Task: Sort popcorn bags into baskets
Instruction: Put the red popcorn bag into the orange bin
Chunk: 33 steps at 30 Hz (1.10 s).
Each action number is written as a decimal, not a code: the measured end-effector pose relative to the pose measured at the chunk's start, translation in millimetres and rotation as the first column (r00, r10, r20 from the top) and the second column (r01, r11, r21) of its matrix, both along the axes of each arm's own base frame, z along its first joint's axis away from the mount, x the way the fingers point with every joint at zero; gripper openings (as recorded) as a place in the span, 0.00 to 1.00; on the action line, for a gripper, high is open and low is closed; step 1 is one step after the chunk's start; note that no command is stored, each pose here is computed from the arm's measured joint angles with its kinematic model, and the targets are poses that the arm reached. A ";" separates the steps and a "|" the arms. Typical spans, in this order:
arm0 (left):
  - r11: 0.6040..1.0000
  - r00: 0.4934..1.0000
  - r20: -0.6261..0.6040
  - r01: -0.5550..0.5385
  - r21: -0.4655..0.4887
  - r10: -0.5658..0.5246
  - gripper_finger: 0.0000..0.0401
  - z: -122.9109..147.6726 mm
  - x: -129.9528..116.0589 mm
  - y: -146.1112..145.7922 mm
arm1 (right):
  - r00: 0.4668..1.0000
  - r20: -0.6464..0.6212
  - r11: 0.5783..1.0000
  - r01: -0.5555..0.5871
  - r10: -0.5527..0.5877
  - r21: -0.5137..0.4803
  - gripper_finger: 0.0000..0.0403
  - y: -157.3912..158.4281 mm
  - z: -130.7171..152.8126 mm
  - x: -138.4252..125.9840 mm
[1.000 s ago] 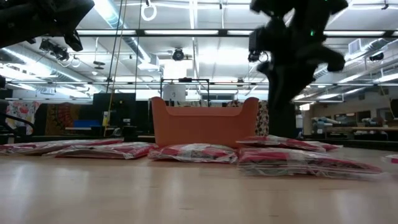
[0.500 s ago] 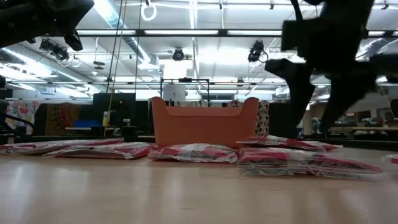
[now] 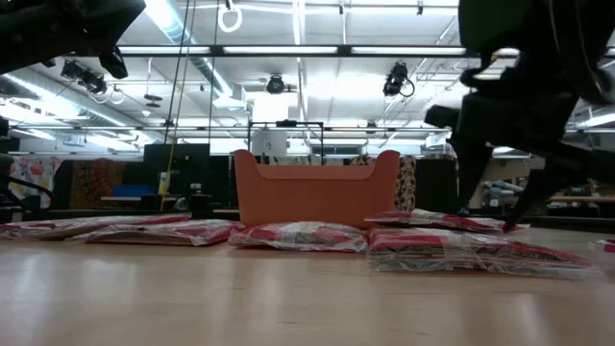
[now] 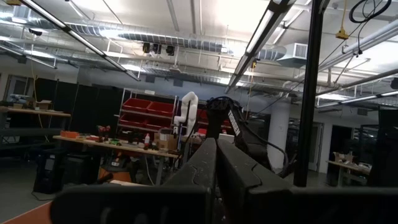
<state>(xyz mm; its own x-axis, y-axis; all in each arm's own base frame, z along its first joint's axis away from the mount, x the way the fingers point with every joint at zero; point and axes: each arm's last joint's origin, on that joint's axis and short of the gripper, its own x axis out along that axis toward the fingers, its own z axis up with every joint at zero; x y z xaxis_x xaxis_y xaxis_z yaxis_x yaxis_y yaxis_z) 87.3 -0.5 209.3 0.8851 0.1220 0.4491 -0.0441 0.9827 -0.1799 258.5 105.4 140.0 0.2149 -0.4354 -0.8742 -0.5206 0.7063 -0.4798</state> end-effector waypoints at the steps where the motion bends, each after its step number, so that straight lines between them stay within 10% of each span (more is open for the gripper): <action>1: 1.000 1.000 0.000 0.000 0.000 0.000 0.04 0.0 0.0 0.0 | 1.000 -0.007 1.000 0.000 0.000 -0.006 0.58 -1.0 -2.1 -1.9; 19: 1.000 1.000 0.000 -0.001 0.002 0.001 0.04 0.0 0.0 0.0 | 0.992 0.103 0.996 -0.065 0.071 -0.065 0.44 -6.2 -21.4 -4.5; 33: 1.000 1.000 0.000 -0.001 0.002 0.001 0.04 0.1 0.0 0.0 | 0.990 0.127 0.997 -0.072 0.069 0.023 0.03 -3.2 -22.8 -0.1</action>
